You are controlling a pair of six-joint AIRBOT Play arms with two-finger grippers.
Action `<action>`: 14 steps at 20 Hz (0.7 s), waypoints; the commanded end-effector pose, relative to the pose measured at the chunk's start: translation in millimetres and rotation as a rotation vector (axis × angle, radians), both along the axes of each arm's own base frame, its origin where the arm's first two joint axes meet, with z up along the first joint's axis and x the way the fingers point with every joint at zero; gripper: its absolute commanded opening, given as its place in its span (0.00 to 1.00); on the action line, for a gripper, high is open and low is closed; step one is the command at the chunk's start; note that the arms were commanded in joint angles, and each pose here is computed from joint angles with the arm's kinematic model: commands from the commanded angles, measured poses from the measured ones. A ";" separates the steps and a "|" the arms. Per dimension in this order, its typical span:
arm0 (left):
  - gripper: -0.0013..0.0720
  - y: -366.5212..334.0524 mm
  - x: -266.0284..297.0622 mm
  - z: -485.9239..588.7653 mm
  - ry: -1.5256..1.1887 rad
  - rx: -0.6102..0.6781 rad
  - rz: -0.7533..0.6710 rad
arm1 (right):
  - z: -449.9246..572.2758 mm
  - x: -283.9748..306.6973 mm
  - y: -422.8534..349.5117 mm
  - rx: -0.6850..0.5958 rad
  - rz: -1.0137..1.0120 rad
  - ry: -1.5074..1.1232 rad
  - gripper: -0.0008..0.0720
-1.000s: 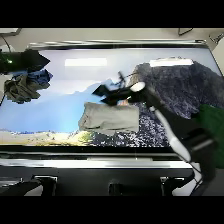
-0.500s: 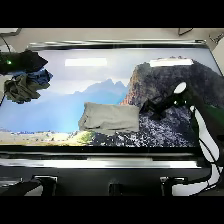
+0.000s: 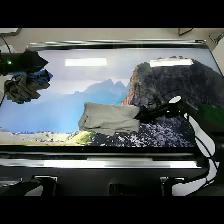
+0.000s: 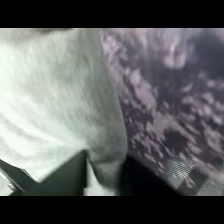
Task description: Fold the clothes and pants, and hang the long-sleeved shirts on hangers.
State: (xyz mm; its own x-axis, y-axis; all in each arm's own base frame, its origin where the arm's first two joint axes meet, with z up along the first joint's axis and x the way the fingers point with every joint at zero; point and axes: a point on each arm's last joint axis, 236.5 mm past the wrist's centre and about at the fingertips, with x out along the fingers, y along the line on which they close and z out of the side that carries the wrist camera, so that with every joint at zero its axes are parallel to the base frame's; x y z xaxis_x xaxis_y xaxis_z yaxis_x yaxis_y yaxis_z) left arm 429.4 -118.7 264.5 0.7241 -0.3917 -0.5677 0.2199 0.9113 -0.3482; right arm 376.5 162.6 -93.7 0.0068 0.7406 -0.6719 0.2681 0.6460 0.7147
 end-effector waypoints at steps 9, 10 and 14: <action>0.07 -0.2 -0.3 0.5 0.002 -0.005 0.004 | 200.8 85.9 -128.5 -0.015 -0.177 -0.431 0.08; 0.07 -0.3 -0.4 0.4 0.003 -0.005 0.003 | 220.5 86.1 -159.5 -0.069 -0.235 -0.457 0.08; 0.08 -0.5 -2.6 -2.4 0.016 -0.001 -0.001 | 284.4 62.7 -273.9 -0.226 -0.504 -0.502 0.08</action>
State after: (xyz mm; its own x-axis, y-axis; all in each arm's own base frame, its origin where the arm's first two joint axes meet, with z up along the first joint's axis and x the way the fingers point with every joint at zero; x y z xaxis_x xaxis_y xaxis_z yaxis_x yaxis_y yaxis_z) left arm 428.3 -118.8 263.2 0.7191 -0.3923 -0.5735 0.2149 0.9105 -0.3534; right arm 461.4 -35.8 147.0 0.5448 0.5811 -0.6045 0.1163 0.6616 0.7408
